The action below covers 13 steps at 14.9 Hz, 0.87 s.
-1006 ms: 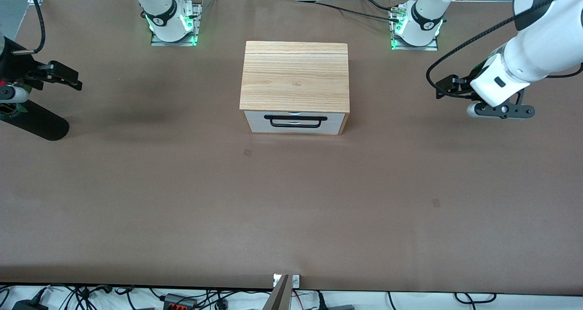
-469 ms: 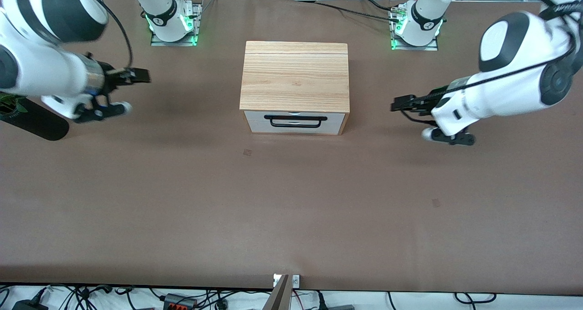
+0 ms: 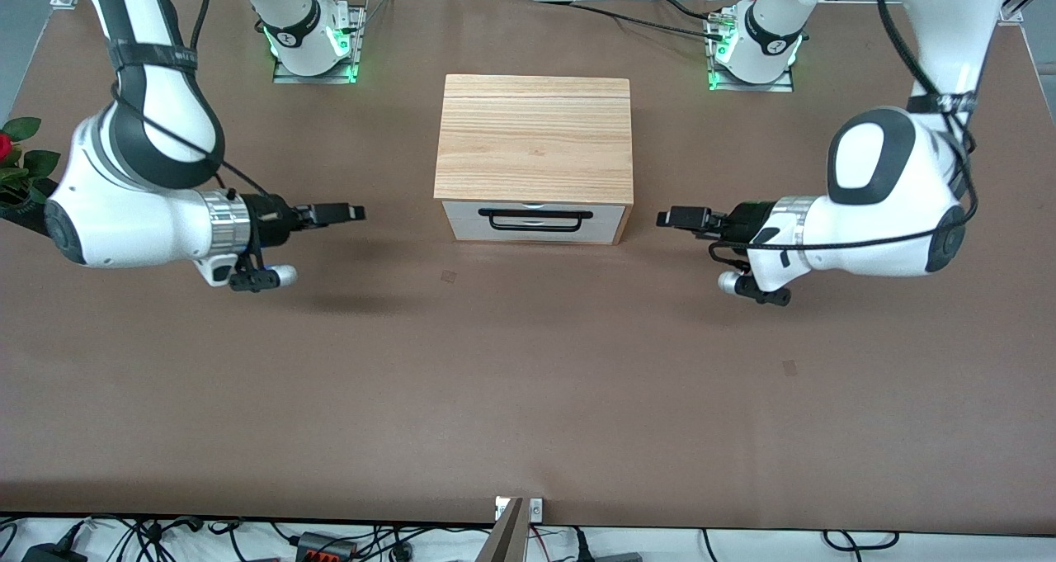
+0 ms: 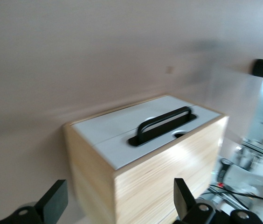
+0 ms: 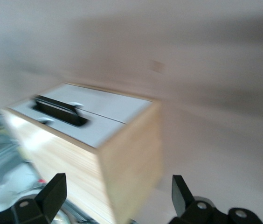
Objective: Pull top drawer with both arms simultaneously
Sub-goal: 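Move both grippers inward toward the black drawer handle ends, then close both grippers on the ends of the black handle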
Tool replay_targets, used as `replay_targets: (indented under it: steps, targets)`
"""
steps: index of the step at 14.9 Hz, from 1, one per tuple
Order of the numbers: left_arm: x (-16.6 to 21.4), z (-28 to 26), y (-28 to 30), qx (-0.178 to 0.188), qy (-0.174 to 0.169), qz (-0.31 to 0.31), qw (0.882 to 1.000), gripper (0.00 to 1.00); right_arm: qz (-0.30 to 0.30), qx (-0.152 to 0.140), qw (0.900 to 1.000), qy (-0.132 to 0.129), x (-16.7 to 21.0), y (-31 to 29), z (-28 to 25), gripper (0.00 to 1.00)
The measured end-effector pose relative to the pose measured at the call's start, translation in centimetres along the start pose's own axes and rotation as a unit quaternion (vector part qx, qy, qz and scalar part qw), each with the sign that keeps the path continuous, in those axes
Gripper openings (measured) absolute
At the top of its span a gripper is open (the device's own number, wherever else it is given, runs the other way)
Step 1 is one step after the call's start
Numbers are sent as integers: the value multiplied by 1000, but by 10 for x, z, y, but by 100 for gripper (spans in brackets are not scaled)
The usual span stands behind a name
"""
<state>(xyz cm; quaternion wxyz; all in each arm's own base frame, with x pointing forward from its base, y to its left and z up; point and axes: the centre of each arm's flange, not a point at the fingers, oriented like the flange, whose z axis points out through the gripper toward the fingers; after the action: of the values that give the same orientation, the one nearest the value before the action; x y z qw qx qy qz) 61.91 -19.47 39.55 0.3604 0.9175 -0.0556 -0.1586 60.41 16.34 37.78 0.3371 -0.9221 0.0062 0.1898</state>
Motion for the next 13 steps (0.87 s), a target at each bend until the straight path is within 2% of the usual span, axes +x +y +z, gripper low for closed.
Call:
replay_targets:
  steps: [3, 6, 8, 9, 11, 13]
  targets:
    - [19, 35, -11, -84, -7, 17, 996, 100, -32, 80, 996, 8, 8, -3, 34, 100]
    - [35, 85, -24, -167, -18, 38, 985, 100, -78, 171, 982, 10, 16, 8, 75, 100]
    - [42, 111, -40, -190, -18, 76, 979, 100, -97, 238, 966, 21, 20, 18, 106, 100]
    - [44, 118, -45, -195, -17, 93, 976, 100, -105, 262, 959, 29, 22, 23, 121, 100]
    - [47, 125, -52, -207, -11, 116, 971, 100, -122, 294, 947, 44, 25, 31, 146, 100]
    - [48, 134, -55, -235, 0, 125, 964, 100, -138, 325, 933, 65, 28, 36, 168, 100]
